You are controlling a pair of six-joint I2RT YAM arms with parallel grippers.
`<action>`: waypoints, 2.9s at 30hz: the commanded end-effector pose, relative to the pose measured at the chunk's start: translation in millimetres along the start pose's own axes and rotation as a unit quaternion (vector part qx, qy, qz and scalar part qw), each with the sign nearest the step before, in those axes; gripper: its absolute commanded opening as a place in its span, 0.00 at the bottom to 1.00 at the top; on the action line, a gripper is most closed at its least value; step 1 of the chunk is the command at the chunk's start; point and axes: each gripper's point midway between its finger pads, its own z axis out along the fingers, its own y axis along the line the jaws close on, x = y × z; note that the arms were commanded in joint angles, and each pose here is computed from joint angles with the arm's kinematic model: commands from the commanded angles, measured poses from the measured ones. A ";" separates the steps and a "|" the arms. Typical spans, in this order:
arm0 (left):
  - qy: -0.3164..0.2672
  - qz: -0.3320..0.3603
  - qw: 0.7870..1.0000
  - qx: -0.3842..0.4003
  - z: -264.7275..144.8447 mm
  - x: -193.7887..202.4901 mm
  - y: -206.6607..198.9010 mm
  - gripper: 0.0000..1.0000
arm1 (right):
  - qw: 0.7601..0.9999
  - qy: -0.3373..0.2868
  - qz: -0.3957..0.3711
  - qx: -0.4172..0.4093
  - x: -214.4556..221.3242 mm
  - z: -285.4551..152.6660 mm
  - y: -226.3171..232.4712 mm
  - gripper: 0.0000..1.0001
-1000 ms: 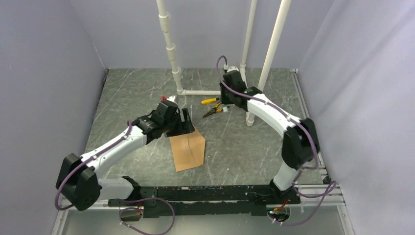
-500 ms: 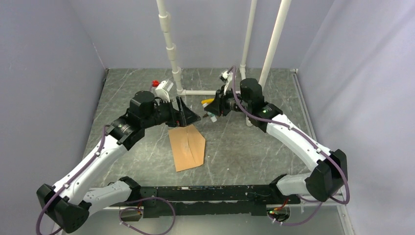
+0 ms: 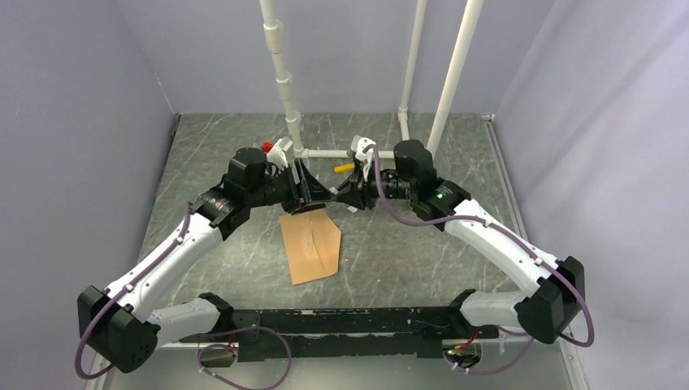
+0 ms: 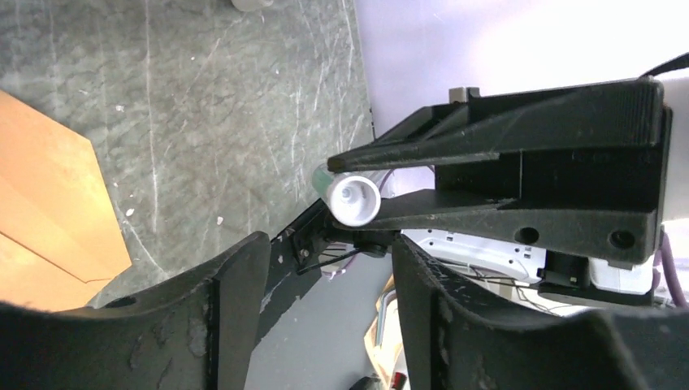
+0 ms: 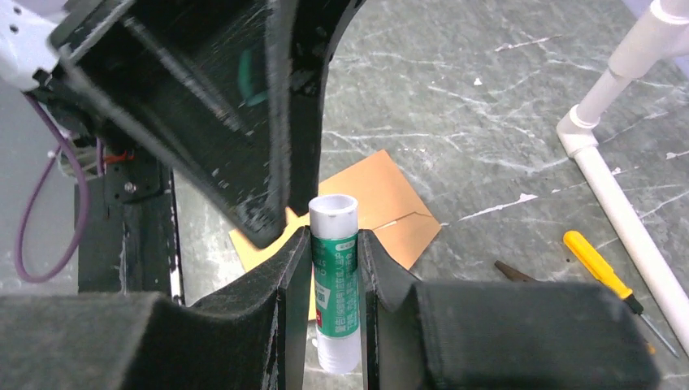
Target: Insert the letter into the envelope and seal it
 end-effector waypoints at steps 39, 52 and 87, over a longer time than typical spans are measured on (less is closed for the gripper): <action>0.072 -0.034 0.996 0.044 1.1 6.9 8.6 0.02 | 0.999 0.049 -0.012 0.011 23.2 2.4 10.9 0.78; 0.096 -0.004 0.980 0.173 -21.6 1.9 -45.0 0.02 | 0.896 -0.262 0.359 0.018 -33.5 -54.9 32.8 0.84; -0.007 0.003 0.964 0.266 -51.4 -35.0 -108.5 0.03 | 0.825 -0.351 0.442 -0.010 -98.3 -95.1 42.0 0.59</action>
